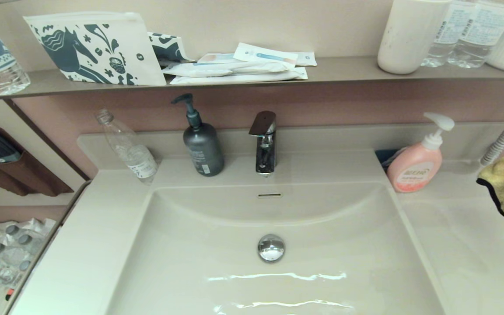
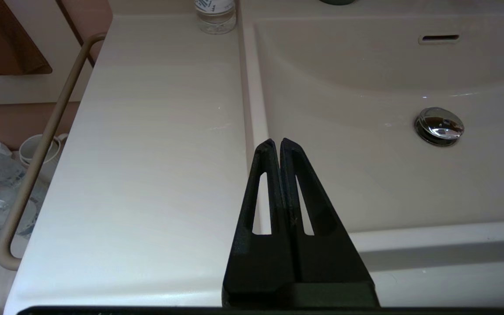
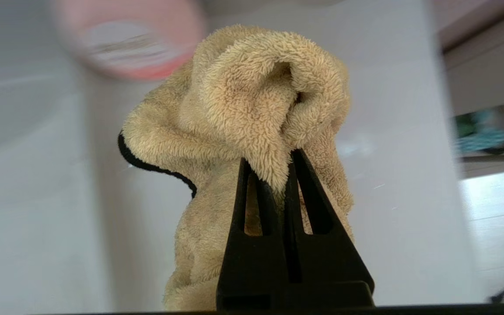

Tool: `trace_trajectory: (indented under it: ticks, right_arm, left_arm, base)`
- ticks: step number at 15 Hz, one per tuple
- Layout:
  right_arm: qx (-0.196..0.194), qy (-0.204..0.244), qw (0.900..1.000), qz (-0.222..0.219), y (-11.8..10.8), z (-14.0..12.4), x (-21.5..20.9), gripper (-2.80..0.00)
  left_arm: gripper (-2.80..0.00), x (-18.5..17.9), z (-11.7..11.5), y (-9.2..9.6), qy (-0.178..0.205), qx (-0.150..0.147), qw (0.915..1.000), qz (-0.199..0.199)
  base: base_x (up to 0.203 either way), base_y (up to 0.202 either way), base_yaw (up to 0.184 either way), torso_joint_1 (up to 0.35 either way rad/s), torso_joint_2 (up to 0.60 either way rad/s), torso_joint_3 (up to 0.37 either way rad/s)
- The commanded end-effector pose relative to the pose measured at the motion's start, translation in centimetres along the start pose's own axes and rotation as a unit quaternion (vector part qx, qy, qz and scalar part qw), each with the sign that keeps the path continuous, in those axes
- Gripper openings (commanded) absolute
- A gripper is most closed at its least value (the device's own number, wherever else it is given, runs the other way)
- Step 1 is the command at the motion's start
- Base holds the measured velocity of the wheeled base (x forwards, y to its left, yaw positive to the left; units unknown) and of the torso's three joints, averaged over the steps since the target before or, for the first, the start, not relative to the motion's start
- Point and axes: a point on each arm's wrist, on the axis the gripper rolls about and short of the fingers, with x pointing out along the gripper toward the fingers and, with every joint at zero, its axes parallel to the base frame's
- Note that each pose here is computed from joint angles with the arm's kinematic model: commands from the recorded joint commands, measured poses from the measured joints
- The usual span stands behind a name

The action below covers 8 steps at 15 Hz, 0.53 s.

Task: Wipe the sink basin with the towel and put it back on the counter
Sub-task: Wipe the sink

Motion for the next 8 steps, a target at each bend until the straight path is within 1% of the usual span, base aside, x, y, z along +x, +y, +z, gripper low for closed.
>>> trace_trajectory:
  ticks: [1,4,8]
  right_arm:
    - [-0.003,0.002,0.999,0.041,2.5,0.5,-3.3,-2.80]
    - [-0.016,0.022,0.995,0.092,5.9,0.1,-5.1,-2.80]
    - [-0.023,0.063,0.989,0.131,10.2,-1.0,-6.0,-2.80]
  left_arm:
    - [-2.80,0.0,0.0,0.0,0.001,0.000,1.0000,0.000]
    - [-2.80,0.0,0.0,0.0,0.001,0.000,1.0000,0.000]
    - [-2.80,0.0,0.0,0.0,0.001,0.000,1.0000,0.000]
  base:
    - [0.000,0.000,0.000,0.000,0.00,0.000]
    - [0.000,0.000,0.000,0.000,0.00,0.000]
    - [0.000,0.000,0.000,0.000,0.00,0.000]
